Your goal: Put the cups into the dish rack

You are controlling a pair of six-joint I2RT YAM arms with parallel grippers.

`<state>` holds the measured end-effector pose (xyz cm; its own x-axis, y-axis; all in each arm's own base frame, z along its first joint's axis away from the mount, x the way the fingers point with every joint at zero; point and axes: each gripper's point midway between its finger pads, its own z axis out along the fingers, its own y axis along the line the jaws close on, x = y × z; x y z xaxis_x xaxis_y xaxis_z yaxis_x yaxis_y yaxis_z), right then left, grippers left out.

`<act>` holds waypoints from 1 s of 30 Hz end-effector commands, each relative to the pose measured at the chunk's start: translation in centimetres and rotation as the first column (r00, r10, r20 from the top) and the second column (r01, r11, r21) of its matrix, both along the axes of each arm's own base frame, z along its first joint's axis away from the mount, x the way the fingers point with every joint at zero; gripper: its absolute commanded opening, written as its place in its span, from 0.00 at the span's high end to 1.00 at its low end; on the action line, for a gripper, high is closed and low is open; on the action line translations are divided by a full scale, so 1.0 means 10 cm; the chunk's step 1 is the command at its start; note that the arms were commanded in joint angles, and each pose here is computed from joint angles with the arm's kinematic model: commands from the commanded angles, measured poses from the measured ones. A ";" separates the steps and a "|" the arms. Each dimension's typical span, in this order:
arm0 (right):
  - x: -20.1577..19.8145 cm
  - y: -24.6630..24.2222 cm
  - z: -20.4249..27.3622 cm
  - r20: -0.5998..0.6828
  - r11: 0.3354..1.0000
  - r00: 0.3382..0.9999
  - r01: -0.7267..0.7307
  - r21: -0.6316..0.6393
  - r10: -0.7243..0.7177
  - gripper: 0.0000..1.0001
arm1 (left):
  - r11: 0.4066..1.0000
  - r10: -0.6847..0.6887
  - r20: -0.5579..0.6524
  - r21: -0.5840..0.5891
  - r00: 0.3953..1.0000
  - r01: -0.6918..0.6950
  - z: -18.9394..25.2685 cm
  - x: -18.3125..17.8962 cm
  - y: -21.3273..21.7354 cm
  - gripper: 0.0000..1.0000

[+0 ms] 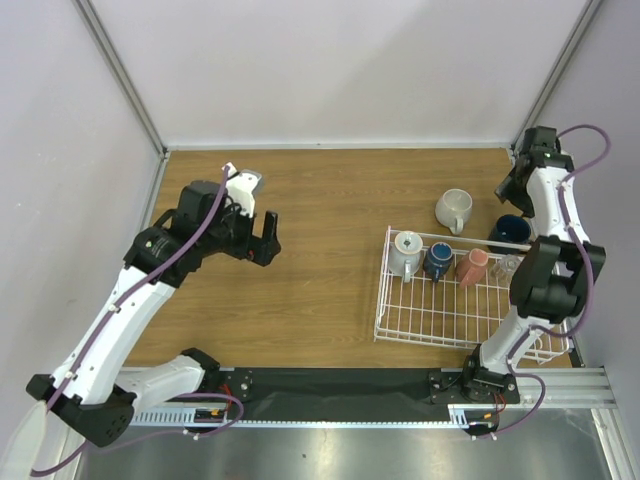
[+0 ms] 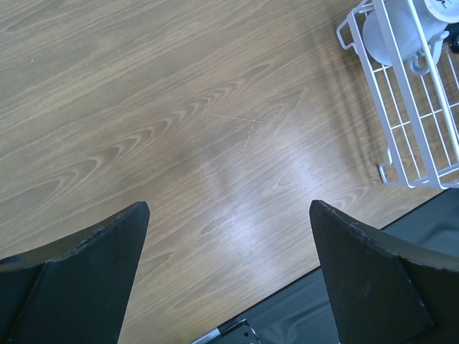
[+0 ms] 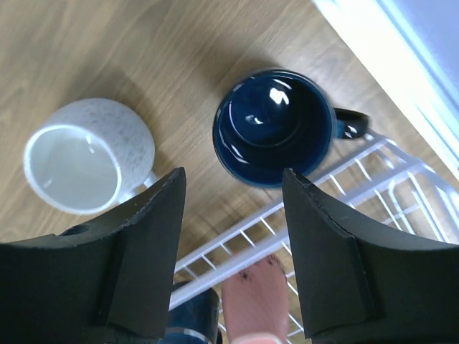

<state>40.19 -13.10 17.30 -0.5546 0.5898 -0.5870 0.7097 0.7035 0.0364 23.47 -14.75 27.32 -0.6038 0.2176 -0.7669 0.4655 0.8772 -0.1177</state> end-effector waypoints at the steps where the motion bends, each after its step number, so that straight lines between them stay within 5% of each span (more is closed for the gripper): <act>1: 0.17 0.01 -0.02 0.005 1.000 1.000 -0.022 0.011 0.022 0.39 | 0.999 -0.005 0.067 -0.036 0.998 0.008 0.26 -0.03 0.02 0.00; 20: 0.25 0.06 -0.82 -0.153 0.997 0.988 0.023 0.078 -0.011 0.56 | 0.999 0.030 0.019 -0.029 0.999 -0.030 0.26 -0.07 0.07 0.00; 30: 0.35 0.03 -0.89 -0.160 0.997 0.987 0.017 0.076 -0.004 0.88 | 0.999 0.042 0.013 -0.026 0.999 -0.042 0.27 -0.06 0.07 0.00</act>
